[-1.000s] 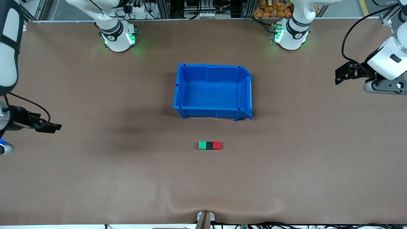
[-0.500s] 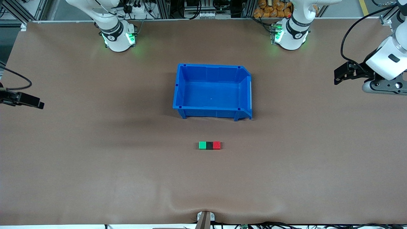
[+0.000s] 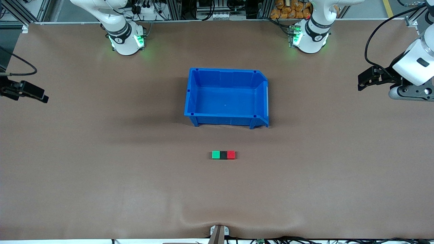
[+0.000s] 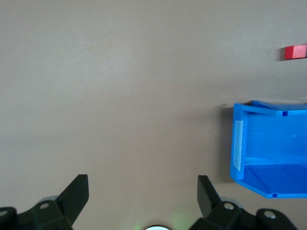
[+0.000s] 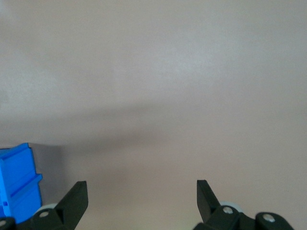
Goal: Attach green and red cubes to black cube
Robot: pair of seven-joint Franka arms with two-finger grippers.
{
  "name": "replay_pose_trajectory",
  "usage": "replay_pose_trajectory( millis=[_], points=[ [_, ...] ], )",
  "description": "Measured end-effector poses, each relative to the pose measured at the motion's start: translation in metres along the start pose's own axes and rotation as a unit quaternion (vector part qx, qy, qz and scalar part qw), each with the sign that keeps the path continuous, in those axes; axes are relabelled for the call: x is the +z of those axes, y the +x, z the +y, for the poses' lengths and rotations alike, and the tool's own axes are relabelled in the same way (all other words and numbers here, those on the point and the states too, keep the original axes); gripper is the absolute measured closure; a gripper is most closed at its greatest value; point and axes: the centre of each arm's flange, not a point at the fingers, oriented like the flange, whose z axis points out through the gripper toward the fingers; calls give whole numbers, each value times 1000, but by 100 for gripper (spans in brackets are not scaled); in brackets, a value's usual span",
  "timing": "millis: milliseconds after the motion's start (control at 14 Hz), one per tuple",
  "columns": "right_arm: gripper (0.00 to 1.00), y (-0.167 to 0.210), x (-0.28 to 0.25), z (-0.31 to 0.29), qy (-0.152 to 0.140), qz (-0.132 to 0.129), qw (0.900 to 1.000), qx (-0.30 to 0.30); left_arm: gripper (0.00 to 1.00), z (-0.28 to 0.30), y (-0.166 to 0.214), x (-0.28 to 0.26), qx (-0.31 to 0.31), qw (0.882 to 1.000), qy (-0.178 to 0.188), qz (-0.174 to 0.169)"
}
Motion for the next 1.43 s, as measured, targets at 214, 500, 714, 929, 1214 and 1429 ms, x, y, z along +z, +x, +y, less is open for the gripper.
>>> replay_pose_trajectory(
  millis=[214, 500, 714, 929, 1214, 1429],
  points=[
    [0, -16, -5, -4, 0, 11, 1000, -5, 0, 0, 1, -1, 0, 1000, 0, 3],
    [0, -19, -8, -10, 1, 13, 1000, 25, 0, 0, 1, -1, 0, 1000, 0, 3],
    [0, -21, -19, -11, 1, 19, 999, 29, 0, 0, 1, -1, 0, 1000, 0, 7],
    [0, -24, -28, -5, 1, 17, 1000, 5, 0, 0, 2, -2, 0, 1000, 0, 10],
    [0, -22, -26, 1, 0, 14, 1000, -21, 0, 0, 2, -2, 0, 1000, 0, 10],
    [0, -22, -26, 1, 0, 11, 1000, -24, 0, 0, 2, -2, 0, 1000, 0, 10]
  ],
)
